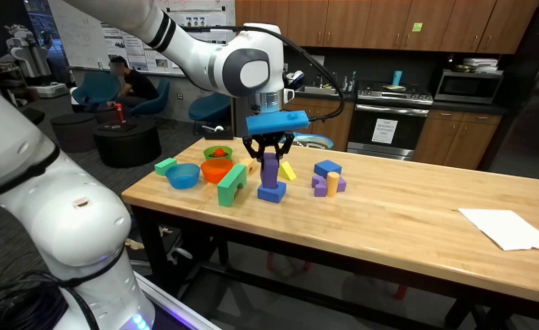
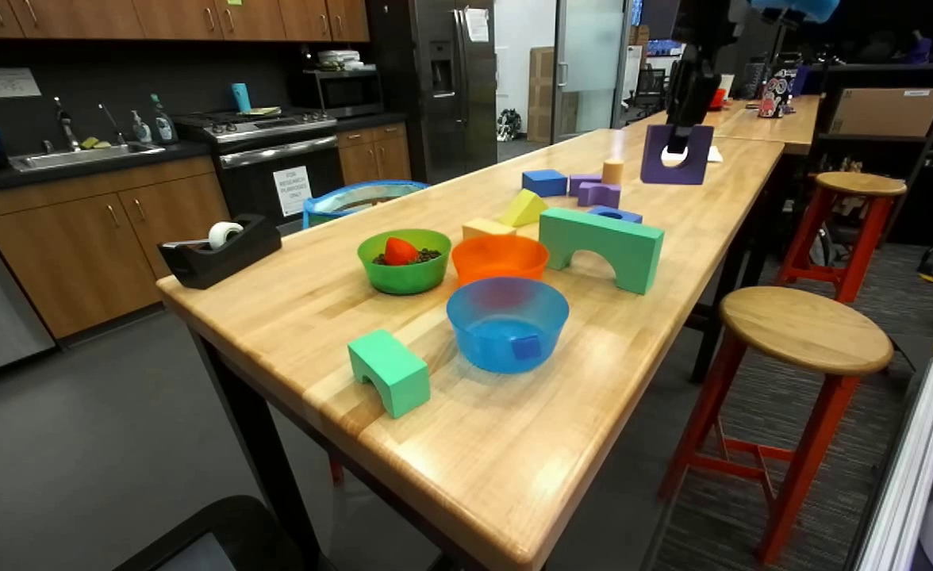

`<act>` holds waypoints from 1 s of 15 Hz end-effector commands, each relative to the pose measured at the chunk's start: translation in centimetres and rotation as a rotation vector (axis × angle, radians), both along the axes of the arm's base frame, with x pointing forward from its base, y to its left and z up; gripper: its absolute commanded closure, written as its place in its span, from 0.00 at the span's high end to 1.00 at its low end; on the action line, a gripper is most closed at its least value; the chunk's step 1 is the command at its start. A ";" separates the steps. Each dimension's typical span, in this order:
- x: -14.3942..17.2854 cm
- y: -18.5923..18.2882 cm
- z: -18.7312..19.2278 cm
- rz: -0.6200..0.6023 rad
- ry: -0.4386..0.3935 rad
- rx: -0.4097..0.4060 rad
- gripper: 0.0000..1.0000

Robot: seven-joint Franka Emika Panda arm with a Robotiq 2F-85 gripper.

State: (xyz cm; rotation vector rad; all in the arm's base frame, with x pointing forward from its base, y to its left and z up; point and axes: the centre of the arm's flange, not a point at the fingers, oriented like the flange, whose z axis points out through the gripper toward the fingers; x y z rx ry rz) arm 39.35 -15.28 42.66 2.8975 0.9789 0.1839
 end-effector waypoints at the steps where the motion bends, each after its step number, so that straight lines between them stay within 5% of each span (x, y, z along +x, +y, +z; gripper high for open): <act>1: -0.3 2.6 -0.1 -0.080 -0.081 -0.010 0.16; 6: 0.3 4.7 -0.4 -0.180 -0.164 -0.014 0.16; 15: -0.4 8.0 -0.4 -0.172 -0.147 -0.076 0.16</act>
